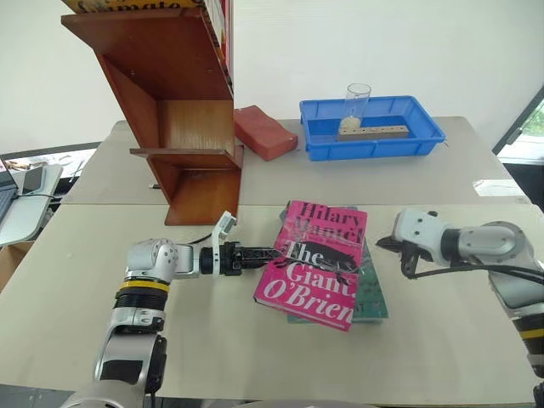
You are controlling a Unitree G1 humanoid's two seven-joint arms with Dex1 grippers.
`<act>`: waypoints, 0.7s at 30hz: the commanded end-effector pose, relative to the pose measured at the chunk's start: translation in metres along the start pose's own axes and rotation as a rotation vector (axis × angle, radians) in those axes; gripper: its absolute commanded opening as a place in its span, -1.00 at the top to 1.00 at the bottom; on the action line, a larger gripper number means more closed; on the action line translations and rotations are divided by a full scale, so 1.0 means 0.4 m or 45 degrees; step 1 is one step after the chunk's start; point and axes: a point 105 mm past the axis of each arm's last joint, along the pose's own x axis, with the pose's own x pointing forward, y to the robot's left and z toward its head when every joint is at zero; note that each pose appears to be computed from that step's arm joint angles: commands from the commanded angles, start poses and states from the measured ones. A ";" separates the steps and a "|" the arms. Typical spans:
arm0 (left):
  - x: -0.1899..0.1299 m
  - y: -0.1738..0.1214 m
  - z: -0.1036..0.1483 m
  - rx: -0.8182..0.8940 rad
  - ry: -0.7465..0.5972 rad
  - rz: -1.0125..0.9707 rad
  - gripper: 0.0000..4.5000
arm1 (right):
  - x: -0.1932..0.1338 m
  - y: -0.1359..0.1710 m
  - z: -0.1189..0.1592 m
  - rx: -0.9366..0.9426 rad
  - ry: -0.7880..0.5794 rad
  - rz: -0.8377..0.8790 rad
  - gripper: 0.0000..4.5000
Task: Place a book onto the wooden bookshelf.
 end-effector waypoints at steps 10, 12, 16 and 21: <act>0.032 -0.050 0.022 0.020 -0.118 -0.121 -0.96 | 0.068 0.031 0.141 -0.037 -0.248 0.056 1.00; 0.020 -0.070 0.031 0.049 -0.154 -0.151 -0.96 | 0.066 0.027 0.142 -0.043 -0.246 0.049 1.00; -0.009 -0.106 0.041 0.114 -0.202 -0.195 -0.44 | 0.036 0.010 0.137 -0.052 -0.239 0.014 1.00; -0.049 -0.167 0.066 0.291 -0.266 -0.222 0.54 | -0.069 -0.033 0.126 -0.028 -0.215 -0.104 1.00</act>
